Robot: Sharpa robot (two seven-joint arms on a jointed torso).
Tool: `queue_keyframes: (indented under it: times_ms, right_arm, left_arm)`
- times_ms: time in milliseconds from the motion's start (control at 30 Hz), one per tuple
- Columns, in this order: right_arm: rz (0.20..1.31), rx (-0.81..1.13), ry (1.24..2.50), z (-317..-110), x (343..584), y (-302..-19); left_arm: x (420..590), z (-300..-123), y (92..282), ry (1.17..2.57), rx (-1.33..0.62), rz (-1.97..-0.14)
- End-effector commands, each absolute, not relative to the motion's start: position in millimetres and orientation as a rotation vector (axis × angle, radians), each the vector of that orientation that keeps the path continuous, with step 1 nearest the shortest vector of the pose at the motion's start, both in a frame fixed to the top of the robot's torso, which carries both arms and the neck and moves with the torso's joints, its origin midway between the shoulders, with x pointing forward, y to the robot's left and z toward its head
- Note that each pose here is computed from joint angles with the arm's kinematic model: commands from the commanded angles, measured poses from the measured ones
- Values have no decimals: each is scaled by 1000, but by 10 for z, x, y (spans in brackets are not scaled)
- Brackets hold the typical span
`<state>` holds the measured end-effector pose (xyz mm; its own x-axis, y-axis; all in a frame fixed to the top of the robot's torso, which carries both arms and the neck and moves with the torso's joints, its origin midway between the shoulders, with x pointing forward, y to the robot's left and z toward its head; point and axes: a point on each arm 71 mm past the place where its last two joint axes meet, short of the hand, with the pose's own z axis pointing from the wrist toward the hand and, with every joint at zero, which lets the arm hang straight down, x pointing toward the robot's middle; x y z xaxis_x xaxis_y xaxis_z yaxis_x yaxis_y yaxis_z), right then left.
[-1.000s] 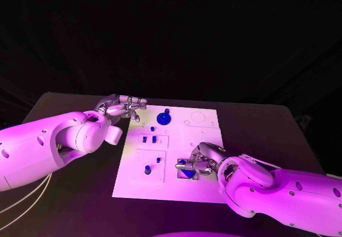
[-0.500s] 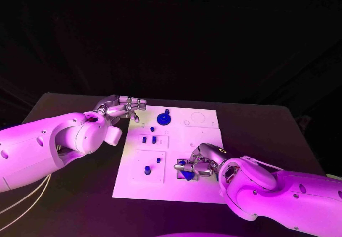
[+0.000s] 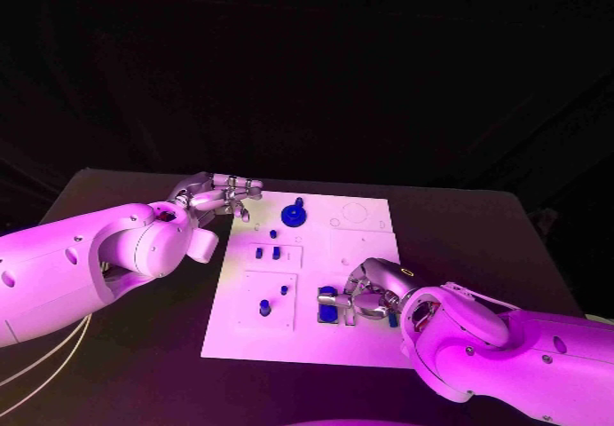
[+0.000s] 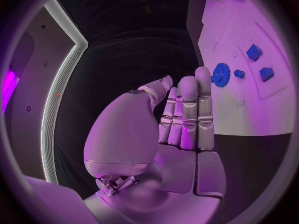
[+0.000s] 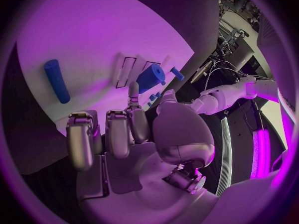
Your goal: Assemble the parts on the task board
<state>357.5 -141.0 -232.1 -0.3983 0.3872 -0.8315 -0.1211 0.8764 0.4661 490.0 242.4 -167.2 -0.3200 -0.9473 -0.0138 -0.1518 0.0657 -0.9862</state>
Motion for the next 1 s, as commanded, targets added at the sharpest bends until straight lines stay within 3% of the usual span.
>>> queue_keyframes:
  times_ms: [33,533,1000]
  right_arm:
    - [548,184,1899,-2309,3567,-1421]
    - [667,157,1910,-2270,3497,-1443]
    - [691,167,1911,-2294,3527,-1395]
  left_arm:
    - [4897,-1665,2402,1597,-1121,-1353]
    - [4899,-1666,2411,1595,-1121,-1352]
    - [4899,-1667,2406,1595,-1119,-1355]
